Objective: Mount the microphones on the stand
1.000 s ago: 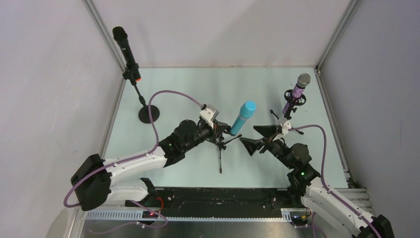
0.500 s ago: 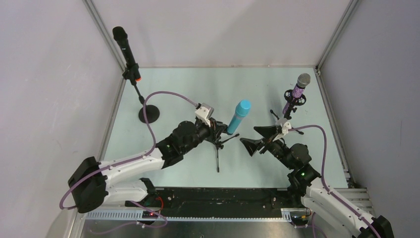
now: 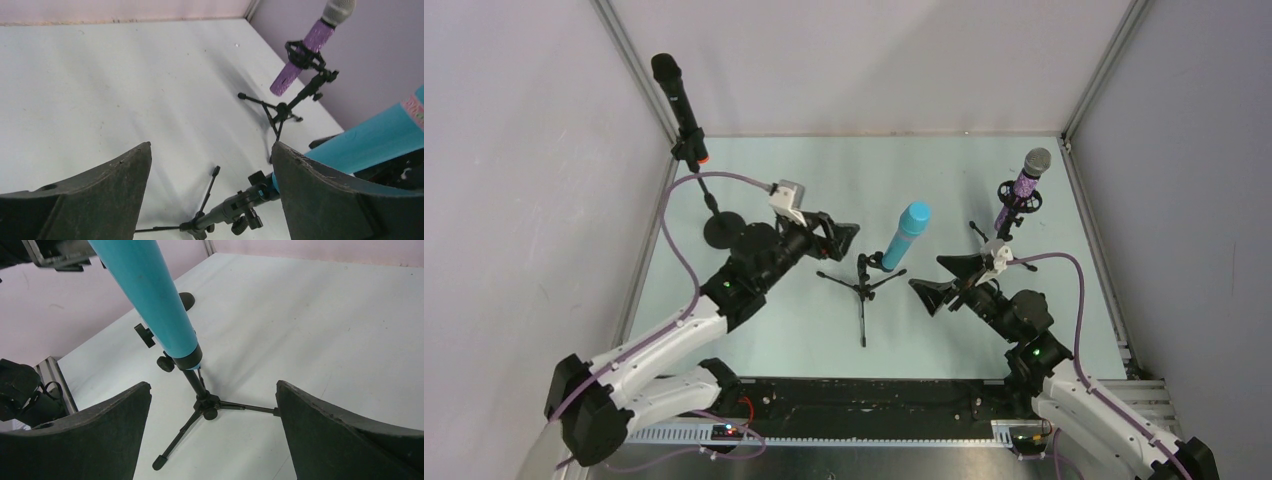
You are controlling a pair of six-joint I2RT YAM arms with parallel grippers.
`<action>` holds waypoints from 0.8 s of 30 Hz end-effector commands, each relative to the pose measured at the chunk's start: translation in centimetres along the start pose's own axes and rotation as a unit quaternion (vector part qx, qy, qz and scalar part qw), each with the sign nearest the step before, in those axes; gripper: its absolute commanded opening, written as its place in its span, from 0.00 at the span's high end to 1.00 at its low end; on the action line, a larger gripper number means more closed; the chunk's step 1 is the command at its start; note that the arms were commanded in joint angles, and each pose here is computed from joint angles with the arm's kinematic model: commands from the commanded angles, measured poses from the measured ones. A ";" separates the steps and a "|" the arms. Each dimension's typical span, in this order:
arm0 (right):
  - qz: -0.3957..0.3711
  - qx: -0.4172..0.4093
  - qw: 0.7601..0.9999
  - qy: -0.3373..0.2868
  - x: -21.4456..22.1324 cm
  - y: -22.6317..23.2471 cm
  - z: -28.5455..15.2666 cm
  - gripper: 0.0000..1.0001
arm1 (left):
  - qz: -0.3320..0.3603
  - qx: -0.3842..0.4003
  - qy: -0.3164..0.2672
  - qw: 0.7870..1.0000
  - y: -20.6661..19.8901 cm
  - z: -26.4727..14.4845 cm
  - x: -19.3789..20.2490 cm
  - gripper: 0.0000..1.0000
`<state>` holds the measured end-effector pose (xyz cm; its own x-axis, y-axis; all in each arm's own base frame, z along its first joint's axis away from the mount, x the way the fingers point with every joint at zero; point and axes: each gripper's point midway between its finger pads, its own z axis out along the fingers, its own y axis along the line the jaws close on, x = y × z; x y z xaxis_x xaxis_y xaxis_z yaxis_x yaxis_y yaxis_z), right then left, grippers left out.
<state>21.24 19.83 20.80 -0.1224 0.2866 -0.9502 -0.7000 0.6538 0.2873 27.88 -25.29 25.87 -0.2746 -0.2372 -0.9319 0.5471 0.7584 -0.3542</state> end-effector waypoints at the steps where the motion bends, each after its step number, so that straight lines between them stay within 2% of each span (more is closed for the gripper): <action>1: -0.006 0.001 1.000 -0.007 -0.5 0.0 -0.1 0.01 | -0.044 0.030 -0.029 0.998 -0.1 -1.1 -2.8 0.06; 7: -0.005 0.009 1.000 0.004 -0.2 -0.3 -0.1 0.01 | -0.073 -0.018 -0.039 0.996 5.0 -2.8 -2.0 0.01; 11: 0.007 0.046 0.999 0.018 0.4 -1.6 -0.2 0.00 | -0.113 -0.075 -0.039 0.990 9.7 -4.2 -0.1 0.00; 15: 0.028 0.102 0.993 0.045 1.4 -3.7 -0.5 0.00 | -0.157 -0.146 -0.050 0.976 15.1 -6.1 1.2 0.00; 19: 0.049 0.121 0.989 0.063 2.0 -4.8 -0.8 0.01 | -0.195 -0.202 -0.055 0.958 19.4 -8.1 2.7 0.00; 24: 0.069 0.206 0.973 0.081 2.9 -8.6 -2.1 0.01 | -0.199 -0.270 -0.093 0.938 23.2 -11.0 2.5 0.00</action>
<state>23.97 15.70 14.51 -0.3282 0.2554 -0.9094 -0.4433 0.8085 0.3870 31.25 -3.54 14.88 -0.2845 -0.6045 -0.7441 -0.0513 0.7846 -0.6179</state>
